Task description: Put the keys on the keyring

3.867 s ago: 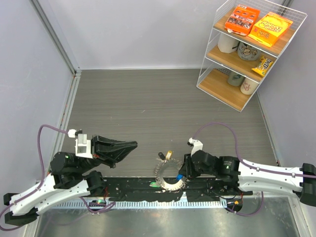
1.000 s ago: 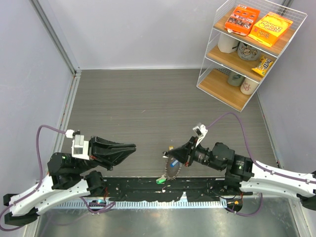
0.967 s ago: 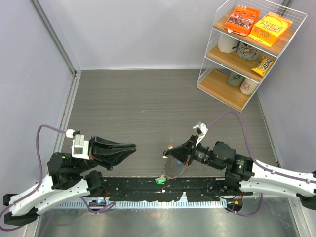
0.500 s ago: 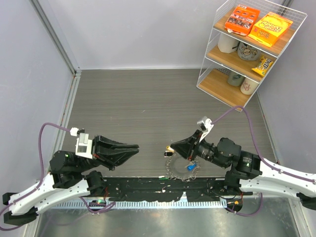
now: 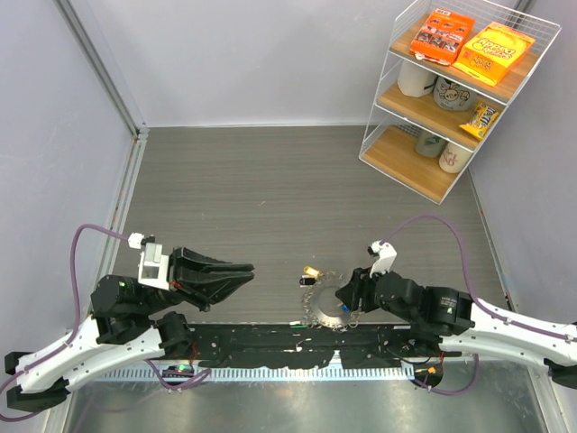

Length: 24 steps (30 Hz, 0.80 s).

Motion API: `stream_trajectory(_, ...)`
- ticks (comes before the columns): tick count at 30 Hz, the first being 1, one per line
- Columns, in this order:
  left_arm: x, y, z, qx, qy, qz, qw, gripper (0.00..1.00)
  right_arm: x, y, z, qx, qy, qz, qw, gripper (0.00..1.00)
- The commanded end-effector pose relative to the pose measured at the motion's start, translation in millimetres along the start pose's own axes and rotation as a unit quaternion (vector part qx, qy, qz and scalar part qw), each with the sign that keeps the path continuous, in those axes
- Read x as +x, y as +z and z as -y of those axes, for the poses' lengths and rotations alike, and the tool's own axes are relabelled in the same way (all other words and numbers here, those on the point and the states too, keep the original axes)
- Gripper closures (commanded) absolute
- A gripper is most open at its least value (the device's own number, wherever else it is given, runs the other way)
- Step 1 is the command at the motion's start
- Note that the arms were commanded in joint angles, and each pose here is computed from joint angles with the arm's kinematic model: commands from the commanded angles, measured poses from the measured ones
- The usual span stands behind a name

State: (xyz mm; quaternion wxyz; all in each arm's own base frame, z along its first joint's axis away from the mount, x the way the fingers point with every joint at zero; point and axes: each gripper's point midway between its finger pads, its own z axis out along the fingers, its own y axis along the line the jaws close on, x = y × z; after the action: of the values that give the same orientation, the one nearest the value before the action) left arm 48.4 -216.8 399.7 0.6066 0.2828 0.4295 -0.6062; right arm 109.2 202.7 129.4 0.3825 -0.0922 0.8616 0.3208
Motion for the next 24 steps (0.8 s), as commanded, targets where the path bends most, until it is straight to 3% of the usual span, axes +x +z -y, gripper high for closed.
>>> stream_trajectory(1,-9,3,6,0.014,-0.001,0.011,1.0,0.79,15,0,23,0.046,0.057,-0.007,0.997,0.46)
stream_trajectory(9,-7,2,6,0.015,0.0,0.009,1.0,0.78,38,2,54,0.121,0.078,-0.033,0.989,0.41)
stream_trajectory(15,-6,0,7,0.018,0.003,0.008,1.0,0.77,25,0,67,0.155,0.075,0.004,0.985,0.39)
stream_trajectory(24,-3,-6,13,0.031,-0.008,0.008,0.999,0.76,17,-5,89,0.218,0.013,0.012,0.976,0.39)
